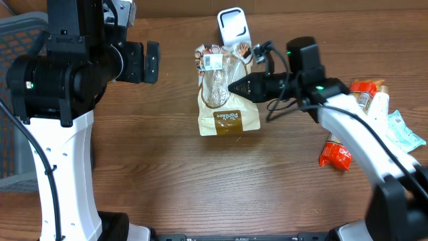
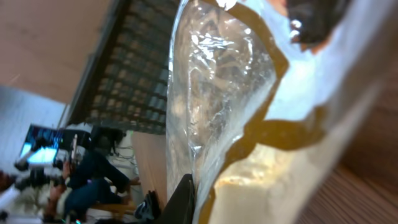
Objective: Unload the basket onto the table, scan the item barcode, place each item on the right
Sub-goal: 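Lift the beige bag up to the white scanner window, then hold the beige bag in front of the scanner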
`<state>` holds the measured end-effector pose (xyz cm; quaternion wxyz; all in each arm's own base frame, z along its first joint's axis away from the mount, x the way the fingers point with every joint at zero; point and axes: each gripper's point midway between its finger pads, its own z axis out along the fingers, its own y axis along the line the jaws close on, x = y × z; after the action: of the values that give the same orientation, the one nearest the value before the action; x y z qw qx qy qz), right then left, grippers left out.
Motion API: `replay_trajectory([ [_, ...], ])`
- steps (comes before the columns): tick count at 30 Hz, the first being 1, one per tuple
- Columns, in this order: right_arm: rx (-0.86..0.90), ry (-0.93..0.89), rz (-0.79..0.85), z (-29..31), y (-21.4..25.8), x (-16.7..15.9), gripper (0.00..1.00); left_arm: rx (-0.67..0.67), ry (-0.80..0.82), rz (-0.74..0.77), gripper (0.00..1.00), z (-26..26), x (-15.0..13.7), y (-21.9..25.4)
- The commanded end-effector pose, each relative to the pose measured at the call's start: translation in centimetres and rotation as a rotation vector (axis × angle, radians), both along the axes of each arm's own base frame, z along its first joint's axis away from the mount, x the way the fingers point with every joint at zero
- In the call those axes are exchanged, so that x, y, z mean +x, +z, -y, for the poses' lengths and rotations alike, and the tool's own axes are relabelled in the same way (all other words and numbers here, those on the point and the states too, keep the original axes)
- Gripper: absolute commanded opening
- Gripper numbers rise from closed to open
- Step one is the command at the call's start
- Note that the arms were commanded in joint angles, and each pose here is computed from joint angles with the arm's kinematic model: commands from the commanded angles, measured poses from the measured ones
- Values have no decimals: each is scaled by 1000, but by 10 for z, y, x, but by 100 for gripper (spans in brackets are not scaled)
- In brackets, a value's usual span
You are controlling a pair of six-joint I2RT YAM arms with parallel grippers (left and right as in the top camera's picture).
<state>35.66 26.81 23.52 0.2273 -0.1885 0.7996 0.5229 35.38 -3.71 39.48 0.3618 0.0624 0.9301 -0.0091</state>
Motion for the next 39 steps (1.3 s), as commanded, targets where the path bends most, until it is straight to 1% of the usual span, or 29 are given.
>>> replay_trajectory([
  [1,28,71,153,5,35,-19,4,-3,5,-1,100,0,2,-1],
  [5,36,124,216,7,51,-39,4,-3,5,-1,100,0,2,-1],
  [7,34,130,218,6,54,-44,4,-3,5,-1,100,0,2,-1],
  [9,21,126,204,4,51,-45,4,-3,5,-1,99,0,2,-1],
  [11,-45,69,183,6,41,-39,4,-3,5,-1,100,0,2,-1],
  [14,-199,-83,204,11,35,-18,4,-3,5,-1,100,0,2,-1],
  [16,-346,-234,276,22,41,4,4,-3,5,-1,100,0,2,-1],
  [21,-727,-569,566,55,59,45,4,-3,5,-1,100,0,2,-1],
  [22,-777,-601,602,58,60,49,4,-3,5,-1,100,0,2,-1],
  [23,-885,-667,664,63,57,61,4,-3,5,-1,100,0,2,-1],
  [26,-962,-785,704,70,51,84,4,-3,5,-1,100,0,2,-1],
  [28,-1040,-720,790,63,40,101,4,-3,5,-1,100,0,2,-1],
  [30,-1171,-602,924,54,23,123,4,-3,5,-1,99,0,2,-1],
  [32,-1249,-533,1023,48,13,139,4,-3,5,-1,100,0,2,-1],
  [36,-1352,-561,1164,46,6,171,4,-3,5,-1,99,0,2,-1],
  [39,-1417,-534,1232,46,-10,187,4,-3,5,-1,100,0,2,-1],
])
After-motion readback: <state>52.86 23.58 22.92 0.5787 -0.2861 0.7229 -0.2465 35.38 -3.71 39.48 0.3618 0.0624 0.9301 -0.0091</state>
